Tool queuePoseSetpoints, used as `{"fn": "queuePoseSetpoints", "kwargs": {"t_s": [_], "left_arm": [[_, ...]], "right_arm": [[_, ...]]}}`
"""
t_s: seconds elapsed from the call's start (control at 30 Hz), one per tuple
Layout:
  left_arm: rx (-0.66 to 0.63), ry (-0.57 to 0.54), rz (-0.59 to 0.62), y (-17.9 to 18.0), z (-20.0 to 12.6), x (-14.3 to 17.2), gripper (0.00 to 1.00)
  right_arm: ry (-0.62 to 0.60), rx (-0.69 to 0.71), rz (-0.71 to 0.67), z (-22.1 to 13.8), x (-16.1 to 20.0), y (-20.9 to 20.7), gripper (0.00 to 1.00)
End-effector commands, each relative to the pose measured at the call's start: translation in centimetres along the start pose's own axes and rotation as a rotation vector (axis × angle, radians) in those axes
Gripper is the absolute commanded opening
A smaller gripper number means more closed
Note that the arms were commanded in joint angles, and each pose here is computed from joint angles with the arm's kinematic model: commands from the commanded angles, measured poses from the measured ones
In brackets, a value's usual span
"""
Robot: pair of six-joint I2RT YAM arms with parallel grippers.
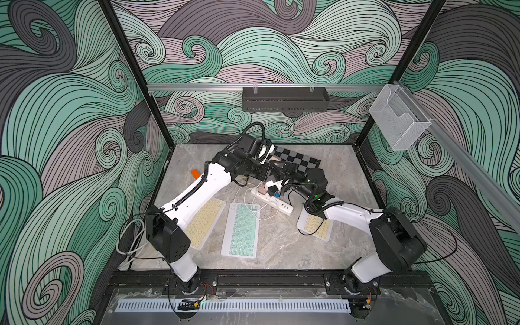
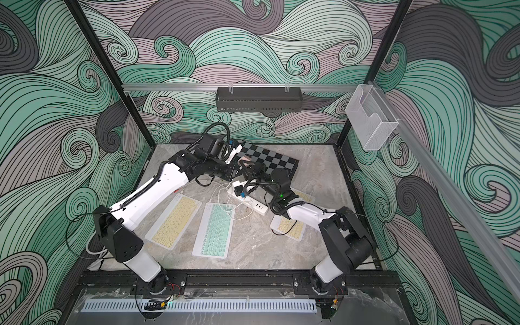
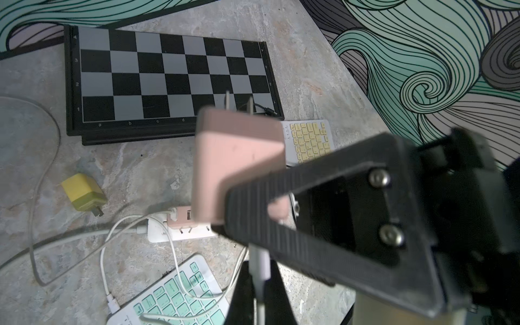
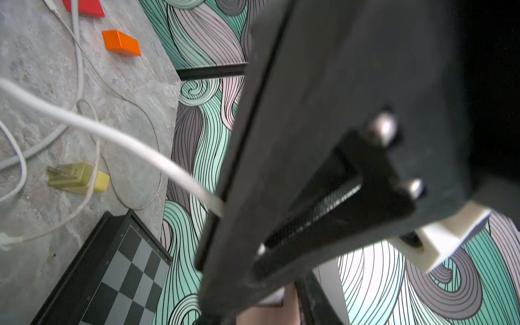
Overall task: Unplug the wireless keyboard
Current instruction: Remove the power cord from the plug.
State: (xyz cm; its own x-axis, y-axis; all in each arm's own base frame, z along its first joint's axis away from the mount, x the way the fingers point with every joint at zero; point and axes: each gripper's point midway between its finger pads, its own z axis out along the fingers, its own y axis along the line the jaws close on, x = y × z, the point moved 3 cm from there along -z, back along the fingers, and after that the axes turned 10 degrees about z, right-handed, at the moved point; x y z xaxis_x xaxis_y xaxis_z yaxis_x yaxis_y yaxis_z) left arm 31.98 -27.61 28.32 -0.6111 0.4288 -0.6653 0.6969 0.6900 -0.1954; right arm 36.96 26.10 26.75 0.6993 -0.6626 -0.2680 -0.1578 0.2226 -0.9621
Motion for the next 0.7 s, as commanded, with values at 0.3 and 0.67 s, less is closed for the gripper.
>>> {"fn": "queuePoseSetpoints", "kwargs": {"t_s": [0.3,0.67], "left_arm": [[-0.008,-0.124,-0.098,-0.8,-3.6,0.2,0.00],[0.565,-0.386,-0.139,-11.2,-1.1,-6.1,0.00]], "right_arm": [[0.209,0.093,0.252,-2.3,6.5,-3.0,0.00],[0.667,0.198,1.779,-8.6,11.4,-2.1,0.00]]}}
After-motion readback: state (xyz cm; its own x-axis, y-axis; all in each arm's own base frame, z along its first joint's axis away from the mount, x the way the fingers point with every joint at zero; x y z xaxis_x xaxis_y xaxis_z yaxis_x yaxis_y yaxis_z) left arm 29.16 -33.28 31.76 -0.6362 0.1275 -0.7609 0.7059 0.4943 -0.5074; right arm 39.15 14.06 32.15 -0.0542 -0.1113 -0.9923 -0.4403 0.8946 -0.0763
